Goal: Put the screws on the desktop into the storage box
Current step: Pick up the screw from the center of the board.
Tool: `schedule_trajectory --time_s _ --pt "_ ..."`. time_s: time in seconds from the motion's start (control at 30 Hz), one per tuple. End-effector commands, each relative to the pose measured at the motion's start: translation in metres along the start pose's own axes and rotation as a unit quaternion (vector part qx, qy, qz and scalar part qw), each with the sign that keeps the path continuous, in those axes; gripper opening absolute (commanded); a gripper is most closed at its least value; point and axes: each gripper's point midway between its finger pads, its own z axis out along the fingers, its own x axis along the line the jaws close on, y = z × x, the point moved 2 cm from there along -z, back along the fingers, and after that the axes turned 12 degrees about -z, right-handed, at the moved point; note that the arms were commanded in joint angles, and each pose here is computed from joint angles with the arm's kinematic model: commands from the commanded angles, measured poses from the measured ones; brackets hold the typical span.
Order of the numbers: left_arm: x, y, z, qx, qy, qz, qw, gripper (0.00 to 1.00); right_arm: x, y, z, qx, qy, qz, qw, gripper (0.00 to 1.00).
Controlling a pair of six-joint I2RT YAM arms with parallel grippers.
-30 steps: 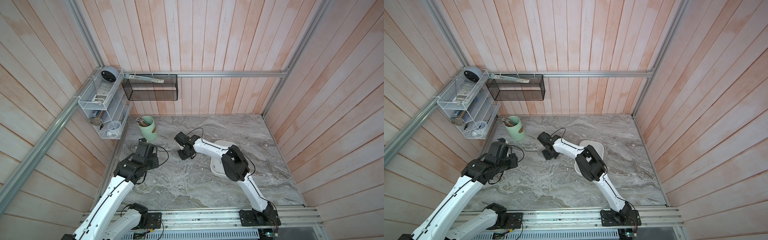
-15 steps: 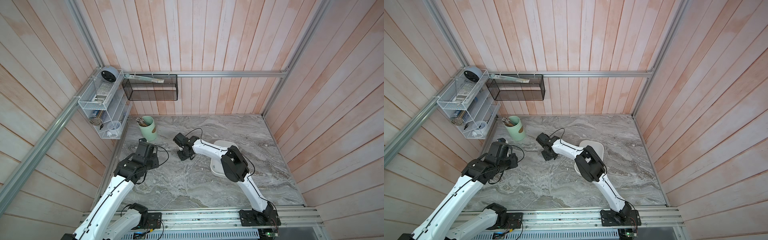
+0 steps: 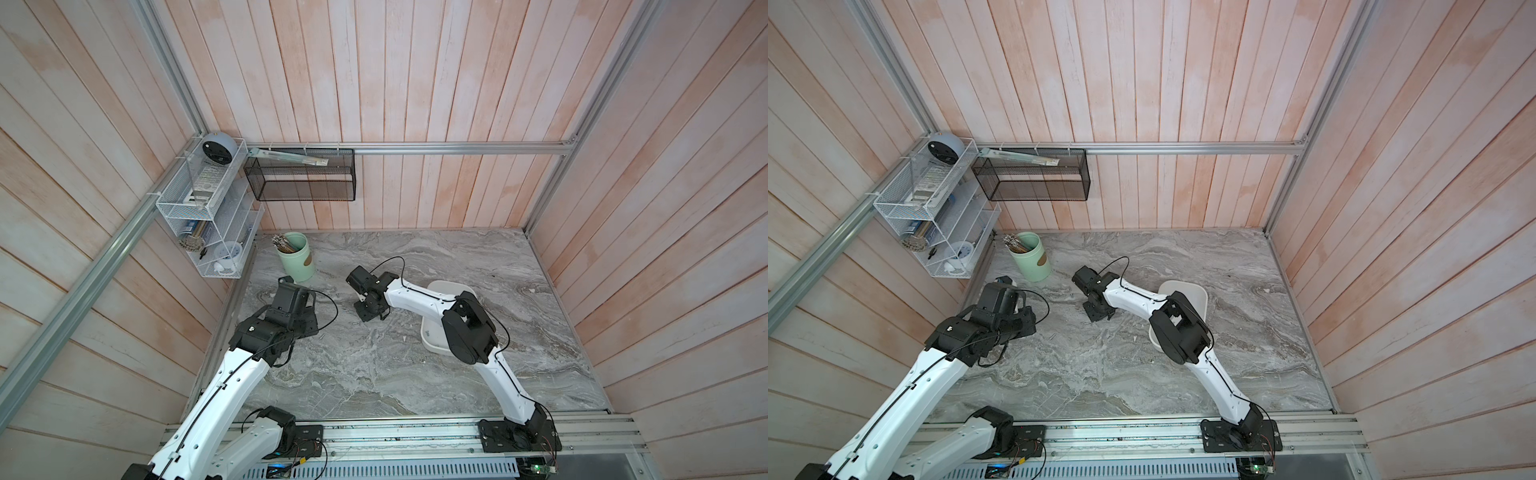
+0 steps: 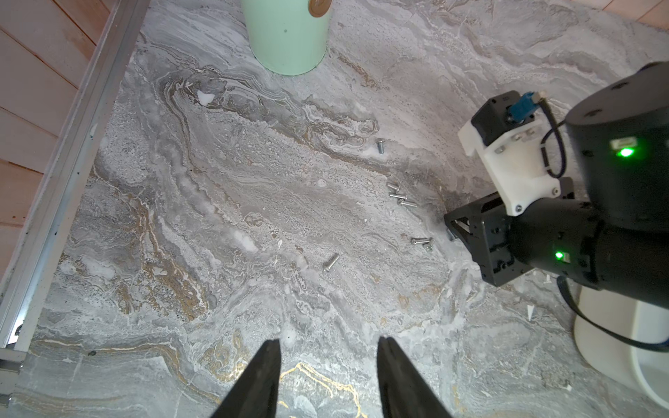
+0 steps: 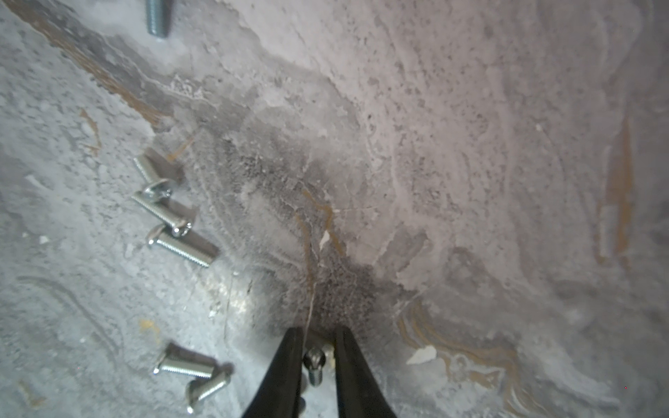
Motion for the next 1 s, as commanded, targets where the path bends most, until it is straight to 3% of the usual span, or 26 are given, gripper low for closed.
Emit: schedule_trajectory --time_s 0.0,0.47,0.97 --pt "0.002 0.0 0.004 -0.003 0.005 0.002 1.0 0.49 -0.006 -0.048 0.012 0.087 -0.021 -0.008 0.996 0.22" --pt "0.002 0.0 0.003 -0.004 0.006 0.001 1.0 0.49 -0.002 -0.049 0.016 0.09 -0.007 -0.006 0.996 0.18" --pt "0.003 0.0 0.004 -0.004 0.008 0.001 1.0 0.49 -0.001 -0.034 0.002 0.052 0.003 -0.012 0.999 0.09"
